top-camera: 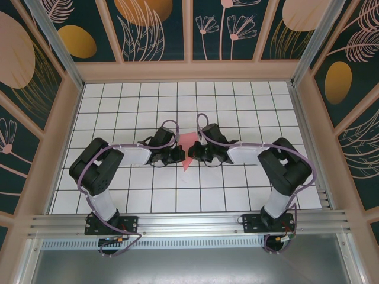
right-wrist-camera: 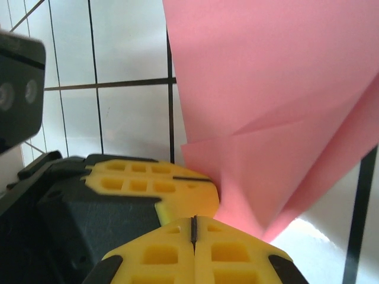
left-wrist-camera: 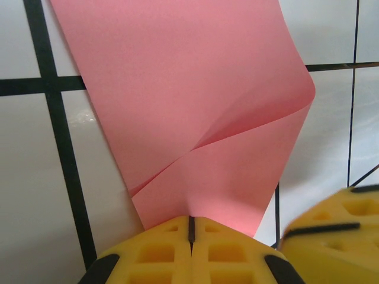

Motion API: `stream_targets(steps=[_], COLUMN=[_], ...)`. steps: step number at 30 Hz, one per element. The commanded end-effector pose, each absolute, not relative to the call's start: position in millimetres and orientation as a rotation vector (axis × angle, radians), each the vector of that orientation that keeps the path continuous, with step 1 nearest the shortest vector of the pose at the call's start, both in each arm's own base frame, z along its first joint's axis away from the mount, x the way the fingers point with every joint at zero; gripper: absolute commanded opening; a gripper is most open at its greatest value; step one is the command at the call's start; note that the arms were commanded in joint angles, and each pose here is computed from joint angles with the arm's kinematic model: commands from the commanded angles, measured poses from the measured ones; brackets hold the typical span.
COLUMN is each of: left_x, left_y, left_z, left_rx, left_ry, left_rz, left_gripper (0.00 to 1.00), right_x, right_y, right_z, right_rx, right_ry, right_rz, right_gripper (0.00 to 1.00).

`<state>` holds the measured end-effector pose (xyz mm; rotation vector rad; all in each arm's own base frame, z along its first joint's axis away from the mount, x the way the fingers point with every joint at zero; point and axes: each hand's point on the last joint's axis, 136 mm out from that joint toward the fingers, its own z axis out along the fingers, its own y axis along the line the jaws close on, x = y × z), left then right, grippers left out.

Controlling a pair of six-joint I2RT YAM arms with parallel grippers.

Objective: Fold a paper plane with a square sheet of paper (pick it up from the middle)
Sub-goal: Third fold the triangle at the center of the table.

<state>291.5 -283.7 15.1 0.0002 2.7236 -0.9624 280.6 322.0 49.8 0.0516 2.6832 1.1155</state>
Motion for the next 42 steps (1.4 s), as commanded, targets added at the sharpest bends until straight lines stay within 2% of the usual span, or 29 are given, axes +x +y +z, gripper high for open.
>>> stream_targets(steps=[1,13,23,35,42], left_x=[293,291,291,286,283], left_y=[-279,-276,-271,-262,-257], left_z=[7,2,-3,-14,-15], left_rx=[0.0,-0.011,-0.014,-0.029,-0.034], left_ry=[2.747,2.763,2.783,2.829,2.829], left_rz=[-0.902,-0.87,-0.827,-0.758,-0.742], left_gripper=[0.01,0.01,0.0,0.0,0.0], right_x=[288,285,300,317,349], right_y=[324,291,307,276,252], right_z=[41,0,39,3,6], right_rx=[0.049,0.197,0.106,0.235,0.335], right_ry=[2.711,2.805,2.693,2.754,2.713], right_rz=[1.063,0.871,0.976,0.893,0.843], right_gripper=[0.0,0.0,0.0,0.0,0.0])
